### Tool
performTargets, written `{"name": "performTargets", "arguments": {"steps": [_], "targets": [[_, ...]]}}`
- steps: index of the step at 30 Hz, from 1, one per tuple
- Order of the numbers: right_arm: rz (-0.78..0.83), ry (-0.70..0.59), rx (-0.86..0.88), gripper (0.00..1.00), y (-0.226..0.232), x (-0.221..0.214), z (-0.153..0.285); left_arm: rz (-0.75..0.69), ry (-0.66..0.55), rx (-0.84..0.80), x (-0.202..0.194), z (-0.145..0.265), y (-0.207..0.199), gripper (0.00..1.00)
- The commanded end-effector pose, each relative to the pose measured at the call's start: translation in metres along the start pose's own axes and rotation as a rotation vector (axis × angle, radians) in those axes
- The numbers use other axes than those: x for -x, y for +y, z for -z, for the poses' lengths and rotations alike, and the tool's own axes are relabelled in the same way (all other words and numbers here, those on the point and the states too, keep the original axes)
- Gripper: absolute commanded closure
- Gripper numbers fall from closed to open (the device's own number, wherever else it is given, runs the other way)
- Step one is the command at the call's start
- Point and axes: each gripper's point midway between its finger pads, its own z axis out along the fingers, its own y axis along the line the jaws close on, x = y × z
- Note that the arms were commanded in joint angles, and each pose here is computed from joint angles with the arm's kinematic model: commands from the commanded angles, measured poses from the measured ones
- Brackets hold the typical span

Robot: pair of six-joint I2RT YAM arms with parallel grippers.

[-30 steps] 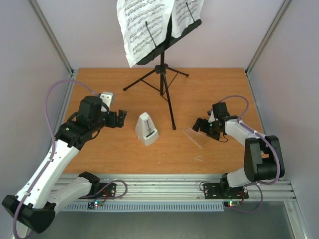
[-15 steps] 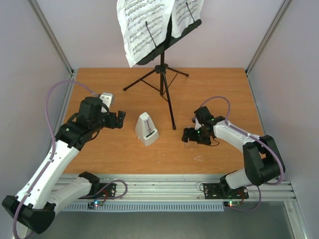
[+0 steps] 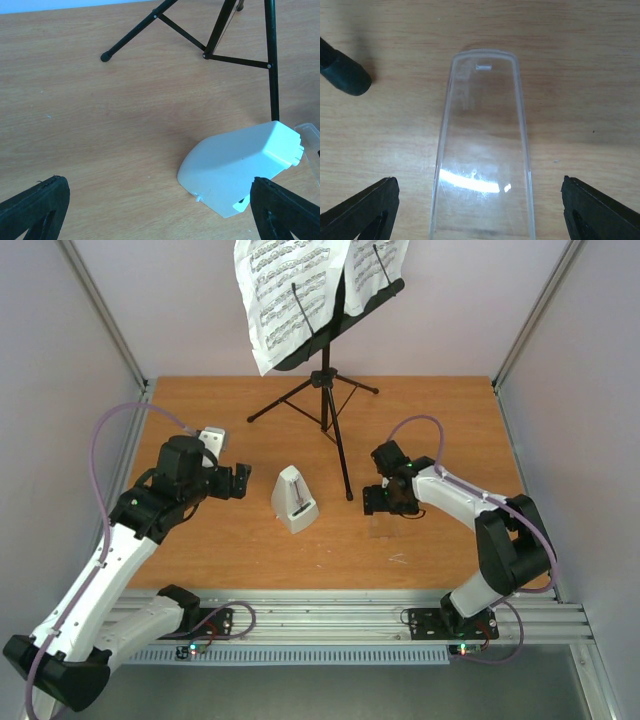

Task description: Pack up the instrument practice props

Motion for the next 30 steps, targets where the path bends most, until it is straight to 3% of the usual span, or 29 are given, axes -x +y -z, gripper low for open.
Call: {"name": "performTargets", "arguments": {"steps": [1,30], "targets": [[0.022,0.026,-0.081,0.11,-0.006,-0.001,-0.008,-0.010,-0.024,0.008,0.003,0.003,0.002,0.01],[0.097,0.127,-0.163,0.30,0.002,-0.013,-0.040,-0.010,-0.016,-0.005,0.001,0.002,0.000,0.01]]}}
